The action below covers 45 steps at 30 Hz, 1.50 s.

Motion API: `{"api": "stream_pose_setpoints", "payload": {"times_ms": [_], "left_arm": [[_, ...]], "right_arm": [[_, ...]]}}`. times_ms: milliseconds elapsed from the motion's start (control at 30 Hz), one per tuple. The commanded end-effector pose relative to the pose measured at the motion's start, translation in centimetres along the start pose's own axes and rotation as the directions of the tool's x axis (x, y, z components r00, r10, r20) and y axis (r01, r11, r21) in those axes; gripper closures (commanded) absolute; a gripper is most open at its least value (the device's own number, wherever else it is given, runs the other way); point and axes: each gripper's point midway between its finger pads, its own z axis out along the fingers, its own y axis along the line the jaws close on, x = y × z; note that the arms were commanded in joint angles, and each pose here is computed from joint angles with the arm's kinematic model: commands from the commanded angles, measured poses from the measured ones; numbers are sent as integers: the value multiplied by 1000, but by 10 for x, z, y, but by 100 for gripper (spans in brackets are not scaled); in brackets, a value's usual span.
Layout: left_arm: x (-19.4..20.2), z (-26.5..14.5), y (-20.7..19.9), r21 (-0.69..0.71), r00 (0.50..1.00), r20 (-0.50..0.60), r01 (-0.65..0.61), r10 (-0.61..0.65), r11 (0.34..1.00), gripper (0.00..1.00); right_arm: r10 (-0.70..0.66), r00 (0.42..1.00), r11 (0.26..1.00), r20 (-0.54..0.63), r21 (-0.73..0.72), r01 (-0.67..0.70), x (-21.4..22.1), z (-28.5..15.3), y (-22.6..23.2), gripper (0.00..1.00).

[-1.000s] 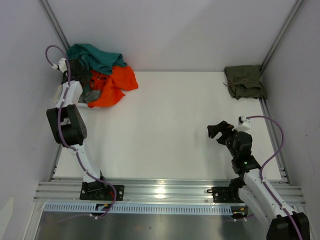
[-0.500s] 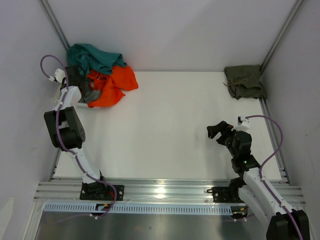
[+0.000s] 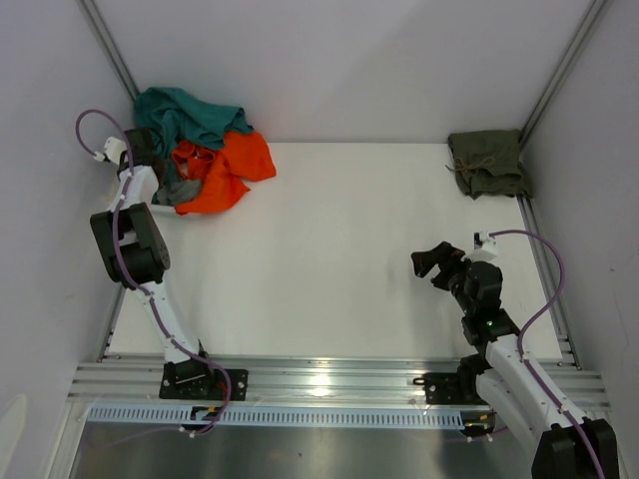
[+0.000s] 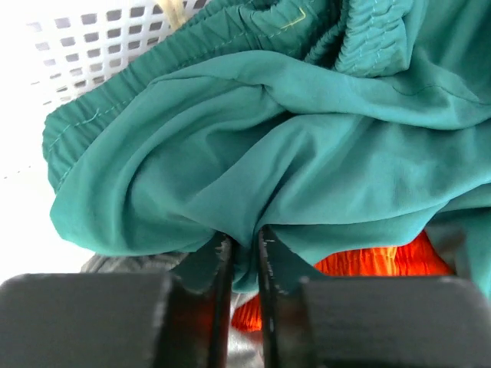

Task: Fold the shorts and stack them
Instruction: Grab the shorts from the pile, then move the shorts to the center of the board

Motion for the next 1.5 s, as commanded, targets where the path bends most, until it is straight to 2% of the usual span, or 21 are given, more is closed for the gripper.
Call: {"api": "stream_pose_setpoints", "payload": {"times_ms": [0, 133, 267, 333, 400, 467, 567, 600, 667, 700, 733, 833, 1067, 1100, 1167, 1200, 1267, 1333, 1400, 1433, 1467], "left_arm": [[-12, 5, -18, 48, 1000, 9, 18, -19, 999, 98], [-18, 1, -24, 59, 999, 26, 18, -19, 998, 100], [-48, -48, -62, 137, 994, 109, -30, 15, 990, 100], [-74, -99, -103, 215, 979, 197, -101, 58, 971, 100], [-88, -159, -143, 327, 951, 290, -205, 109, 923, 100], [-94, -218, -180, 441, 920, 383, -266, 88, 858, 100], [-108, -333, -208, 556, 838, 544, -389, 33, 734, 100], [-123, -380, -207, 554, 788, 615, -450, 21, 700, 100], [-137, -448, -215, 599, 755, 654, -480, -45, 641, 100], [-138, -462, -211, 599, 758, 652, -488, -32, 635, 100], [-154, -503, -205, 644, 753, 650, -478, -98, 597, 100], [-162, -556, -184, 724, 775, 606, -443, -180, 529, 100], [-148, -615, -131, 876, 867, 416, -300, -273, 378, 100], [-121, -597, -133, 897, 908, 353, -260, -225, 357, 100], [-115, -617, -119, 943, 930, 260, -185, -262, 277, 99], [-89, -594, -120, 943, 952, 226, -161, -205, 292, 100], [-67, -587, -115, 959, 976, 133, -82, -172, 272, 100], [-47, -593, -104, 974, 991, 85, -60, -105, 219, 99], [-24, -581, -84, 961, 999, 42, -36, -17, 274, 100], [-5, -566, -74, 950, 999, 24, -34, 36, 312, 100], [1, -563, -63, 948, 999, 17, -31, 49, 317, 100]], "right_arm": [[7, 998, 999, 59, -46, -4, -23, 1, 16, 1], [3, 998, 999, 65, -40, 0, -24, 0, 15, 1], [0, 998, 999, 68, -35, 2, -23, -1, 13, 1], [1, 997, 999, 74, -38, 2, -24, -2, 13, 1], [1, 997, 999, 75, -44, 3, -24, -2, 14, 1], [1, 997, 999, 78, -50, 3, -25, -2, 16, 1], [-6, 997, 999, 73, -53, 10, -24, -1, 16, 1], [-7, 997, 999, 72, -50, 11, -24, -1, 15, 1], [-16, 997, 999, 74, -45, 20, -25, -1, 15, 1], [-19, 997, 999, 77, -47, 23, -26, -1, 15, 1], [-23, 996, 998, 81, -54, 27, -27, -2, 17, 1], [-27, 996, 997, 88, -73, 34, -28, -3, 20, 1], [-39, 995, 990, 95, -129, 51, -31, -7, 32, 1], [-46, 994, 990, 101, -130, 59, -33, -8, 32, 1], [-52, 993, 989, 105, -129, 66, -32, -9, 31, 1], [-57, 992, 987, 112, -141, 73, -33, -12, 34, 1], [-66, 991, 978, 119, -190, 88, -34, -15, 43, 2], [-86, 987, 945, 138, -303, 125, -37, -25, 65, 3], [-117, 984, 888, 134, -431, 164, -31, -39, 87, 5], [-130, 974, 849, 185, -487, 206, -37, -49, 101, 5], [-136, 971, 828, 195, -516, 219, -35, -54, 106, 5]]}}
